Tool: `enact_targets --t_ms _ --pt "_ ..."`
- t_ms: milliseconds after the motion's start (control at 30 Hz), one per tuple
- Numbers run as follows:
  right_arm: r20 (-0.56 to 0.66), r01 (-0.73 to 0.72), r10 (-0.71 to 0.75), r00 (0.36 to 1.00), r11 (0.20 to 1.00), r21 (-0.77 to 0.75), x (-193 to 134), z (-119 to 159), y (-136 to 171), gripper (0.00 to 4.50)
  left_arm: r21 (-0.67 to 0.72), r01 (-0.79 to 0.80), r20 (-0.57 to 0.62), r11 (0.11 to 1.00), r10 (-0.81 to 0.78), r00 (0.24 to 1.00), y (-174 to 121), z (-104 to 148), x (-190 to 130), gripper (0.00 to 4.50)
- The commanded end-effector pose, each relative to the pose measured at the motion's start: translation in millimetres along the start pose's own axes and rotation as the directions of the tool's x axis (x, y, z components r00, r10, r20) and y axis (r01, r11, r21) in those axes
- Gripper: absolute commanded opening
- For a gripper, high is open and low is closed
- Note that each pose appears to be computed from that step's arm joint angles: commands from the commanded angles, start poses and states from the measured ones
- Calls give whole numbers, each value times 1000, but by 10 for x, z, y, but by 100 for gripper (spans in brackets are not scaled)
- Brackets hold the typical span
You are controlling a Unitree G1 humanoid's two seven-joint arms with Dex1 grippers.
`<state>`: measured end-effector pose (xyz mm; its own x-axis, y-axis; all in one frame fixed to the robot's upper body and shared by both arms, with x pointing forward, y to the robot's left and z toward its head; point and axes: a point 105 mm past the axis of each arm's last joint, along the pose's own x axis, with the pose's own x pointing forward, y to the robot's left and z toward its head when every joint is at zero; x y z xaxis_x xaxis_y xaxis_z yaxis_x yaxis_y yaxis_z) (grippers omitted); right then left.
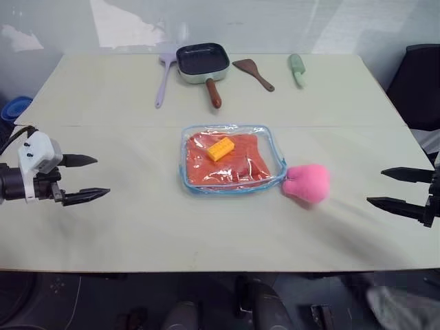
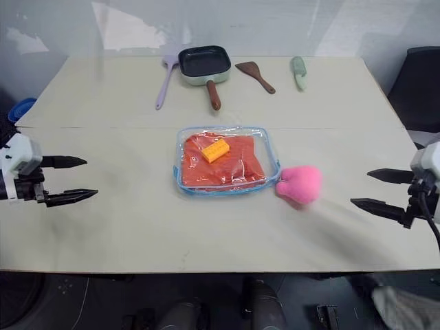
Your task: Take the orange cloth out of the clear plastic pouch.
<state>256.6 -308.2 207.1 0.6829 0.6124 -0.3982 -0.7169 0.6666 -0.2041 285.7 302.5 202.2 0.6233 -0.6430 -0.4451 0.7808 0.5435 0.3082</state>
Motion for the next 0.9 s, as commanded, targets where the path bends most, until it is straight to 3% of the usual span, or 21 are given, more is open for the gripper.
enact_targets --t_ms 33,533,767,900 --pt "30 17 -15 999 999 -37 -32 119 6 450 33 33 2 999 -33 999 -64 65 -25 449" --pt "53 57 -54 997 997 -58 14 164 -10 450 31 20 -2 999 -20 1000 -52 56 63 449" --pt "117 145 -137 984 988 -58 157 234 -22 450 -15 -3 131 1000 5 991 -33 259 273 449" --pt "151 88 -82 985 996 -30 284 308 213 450 -34 64 251 997 -53 966 -134 524 545 449"
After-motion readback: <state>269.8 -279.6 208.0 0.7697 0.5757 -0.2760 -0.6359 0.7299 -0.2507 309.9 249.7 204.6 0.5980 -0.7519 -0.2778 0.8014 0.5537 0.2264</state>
